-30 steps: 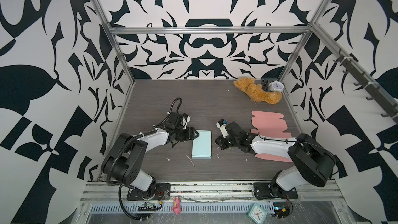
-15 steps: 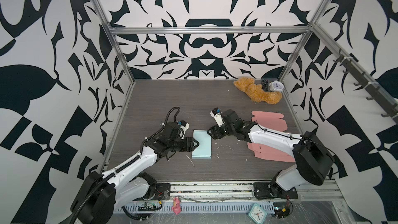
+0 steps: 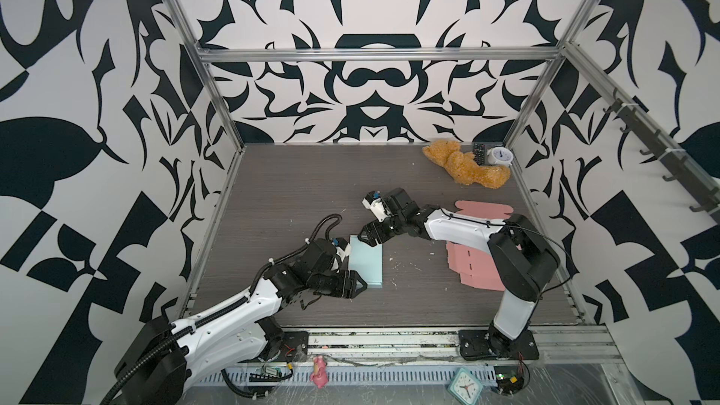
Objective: Fold the paper box
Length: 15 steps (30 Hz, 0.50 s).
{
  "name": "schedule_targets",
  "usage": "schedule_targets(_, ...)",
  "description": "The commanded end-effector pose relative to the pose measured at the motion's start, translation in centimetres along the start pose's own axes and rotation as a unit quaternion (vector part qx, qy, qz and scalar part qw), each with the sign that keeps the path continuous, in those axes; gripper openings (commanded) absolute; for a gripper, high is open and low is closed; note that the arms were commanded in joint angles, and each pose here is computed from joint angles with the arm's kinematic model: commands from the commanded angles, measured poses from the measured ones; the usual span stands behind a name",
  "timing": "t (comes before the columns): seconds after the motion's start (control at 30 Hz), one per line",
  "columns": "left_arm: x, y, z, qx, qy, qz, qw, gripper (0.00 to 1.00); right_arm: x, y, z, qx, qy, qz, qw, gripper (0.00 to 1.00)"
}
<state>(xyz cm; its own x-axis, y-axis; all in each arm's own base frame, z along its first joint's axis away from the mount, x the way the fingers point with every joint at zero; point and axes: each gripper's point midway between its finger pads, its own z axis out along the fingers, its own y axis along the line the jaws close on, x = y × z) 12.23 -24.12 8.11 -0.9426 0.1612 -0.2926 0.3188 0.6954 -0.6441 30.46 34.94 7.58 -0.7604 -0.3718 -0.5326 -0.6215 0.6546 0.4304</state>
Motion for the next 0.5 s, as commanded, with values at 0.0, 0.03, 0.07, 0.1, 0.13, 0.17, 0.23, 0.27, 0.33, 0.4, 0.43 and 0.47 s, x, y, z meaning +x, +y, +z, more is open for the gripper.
schedule_targets(0.0, 0.6, 0.8, 1.0, -0.008, 0.005, -0.017, 1.000, 0.71, -1.3, 1.3, -0.3, -0.031, -0.006, -0.005, 0.999, 0.83)
schedule_targets(0.03, 0.7, 0.8, 1.3, -0.006, 0.006, -0.018, 1.000, 0.71, -1.1, 1.3, -0.2, -0.033, -0.003, -0.003, 0.999, 0.81)
schedule_targets(0.07, 0.7, 0.8, 1.5, -0.004, 0.007, -0.018, 1.000, 0.71, -0.9, 1.3, -0.1, -0.034, -0.001, -0.001, 0.999, 0.79)
schedule_targets(0.1, 0.7, 0.9, 1.7, -0.002, 0.007, -0.018, 1.000, 0.71, -0.8, 1.2, 0.0, -0.035, 0.000, 0.000, 0.999, 0.77)
schedule_targets(0.13, 0.7, 0.9, 1.9, -0.001, 0.008, -0.018, 1.000, 0.71, -0.6, 1.2, 0.1, -0.037, 0.003, 0.002, 0.999, 0.75)
schedule_targets(0.17, 0.7, 1.0, 2.1, -0.001, 0.009, -0.018, 1.000, 0.71, -0.5, 1.2, 0.1, -0.039, 0.003, 0.004, 0.999, 0.74)
schedule_targets(0.23, 0.6, 1.1, 2.5, -0.001, 0.010, -0.020, 1.000, 0.71, -0.4, 1.2, 0.0, -0.040, 0.002, 0.005, 0.999, 0.70)
schedule_targets(0.27, 0.6, 1.1, 2.6, 0.000, 0.009, -0.020, 1.000, 0.70, -0.4, 1.1, 0.0, -0.041, 0.002, 0.006, 0.999, 0.69)
schedule_targets(0.33, 0.3, 1.1, 2.7, -0.001, 0.005, -0.019, 1.000, 0.70, -0.2, 1.1, 0.0, -0.043, 0.004, 0.006, 0.999, 0.67)
schedule_targets(0.4, 0.1, 1.2, 2.8, -0.004, 0.002, -0.018, 1.000, 0.69, 0.0, 1.0, 0.0, -0.044, 0.005, 0.008, 0.999, 0.64)
schedule_targets(0.43, 0.1, 1.2, 2.8, -0.006, 0.000, -0.018, 1.000, 0.69, 0.1, 0.9, 0.0, -0.045, 0.006, 0.010, 0.999, 0.63)
schedule_targets(0.47, 0.0, 1.3, 2.8, -0.007, -0.001, -0.018, 1.000, 0.68, 0.1, 1.0, 0.0, -0.046, 0.006, 0.010, 0.999, 0.63)
